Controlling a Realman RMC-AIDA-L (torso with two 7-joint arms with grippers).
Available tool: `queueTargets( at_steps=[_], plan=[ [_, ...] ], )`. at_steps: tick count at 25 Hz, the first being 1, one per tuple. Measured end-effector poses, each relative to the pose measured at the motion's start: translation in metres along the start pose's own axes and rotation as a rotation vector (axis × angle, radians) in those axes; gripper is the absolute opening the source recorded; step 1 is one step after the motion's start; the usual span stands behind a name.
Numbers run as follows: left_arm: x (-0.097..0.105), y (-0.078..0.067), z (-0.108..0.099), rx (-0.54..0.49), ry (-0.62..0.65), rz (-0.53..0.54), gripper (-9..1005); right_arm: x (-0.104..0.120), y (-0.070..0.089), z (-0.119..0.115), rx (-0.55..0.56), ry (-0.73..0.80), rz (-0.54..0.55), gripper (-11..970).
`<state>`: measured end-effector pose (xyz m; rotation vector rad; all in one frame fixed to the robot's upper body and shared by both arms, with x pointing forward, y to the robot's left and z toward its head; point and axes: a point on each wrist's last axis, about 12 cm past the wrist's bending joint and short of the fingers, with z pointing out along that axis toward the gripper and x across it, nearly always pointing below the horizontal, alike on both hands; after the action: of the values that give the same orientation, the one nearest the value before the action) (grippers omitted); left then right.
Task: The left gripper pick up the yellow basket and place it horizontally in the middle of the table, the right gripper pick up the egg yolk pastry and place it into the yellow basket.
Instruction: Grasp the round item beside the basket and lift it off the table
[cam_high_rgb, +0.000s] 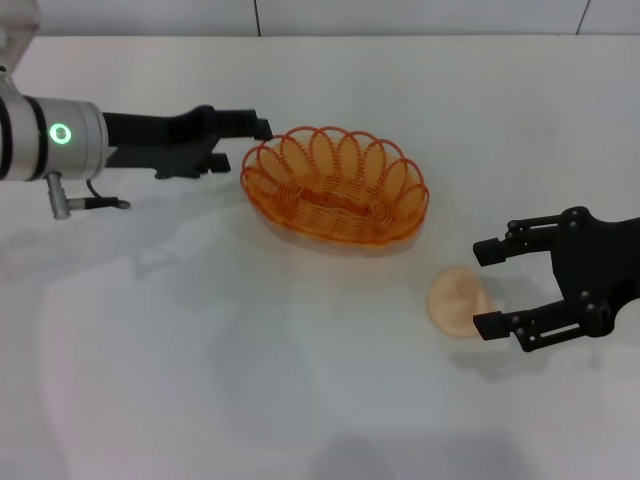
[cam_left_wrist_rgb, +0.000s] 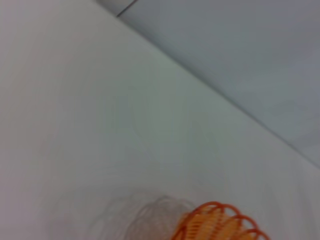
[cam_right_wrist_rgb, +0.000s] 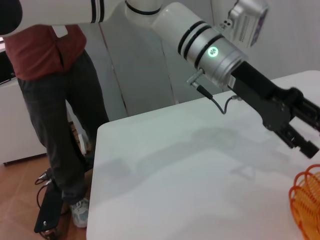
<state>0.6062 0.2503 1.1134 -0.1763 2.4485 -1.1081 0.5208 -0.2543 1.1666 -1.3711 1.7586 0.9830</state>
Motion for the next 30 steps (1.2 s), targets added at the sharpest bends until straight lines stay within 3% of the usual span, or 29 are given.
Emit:
queueTargets(
  at_steps=[10,14,19,22,26,30],
  plan=[
    [-0.022,0.010,-0.032,0.051,-0.110,0.134,839,-0.002,-0.009,0.013,0.013,0.008,0.028,798],
    [-0.033,0.007,-0.045,0.047,-0.089,0.295,838,-0.005,-0.016,0.025,0.026,0.017,0.041,797],
    [-0.038,-0.002,-0.055,0.048,-0.008,0.572,835,-0.008,-0.022,0.037,0.047,0.037,0.061,797],
    [-0.038,-0.002,-0.057,-0.007,0.074,0.716,833,-0.009,-0.026,0.040,0.068,0.062,0.084,796],
    [-0.035,-0.006,-0.054,-0.050,0.163,0.837,833,-0.009,-0.029,0.042,0.094,0.097,0.114,795],
    [-0.029,-0.015,-0.050,-0.018,0.216,0.928,833,-0.007,-0.034,0.041,0.131,0.148,0.152,794]
  ],
)
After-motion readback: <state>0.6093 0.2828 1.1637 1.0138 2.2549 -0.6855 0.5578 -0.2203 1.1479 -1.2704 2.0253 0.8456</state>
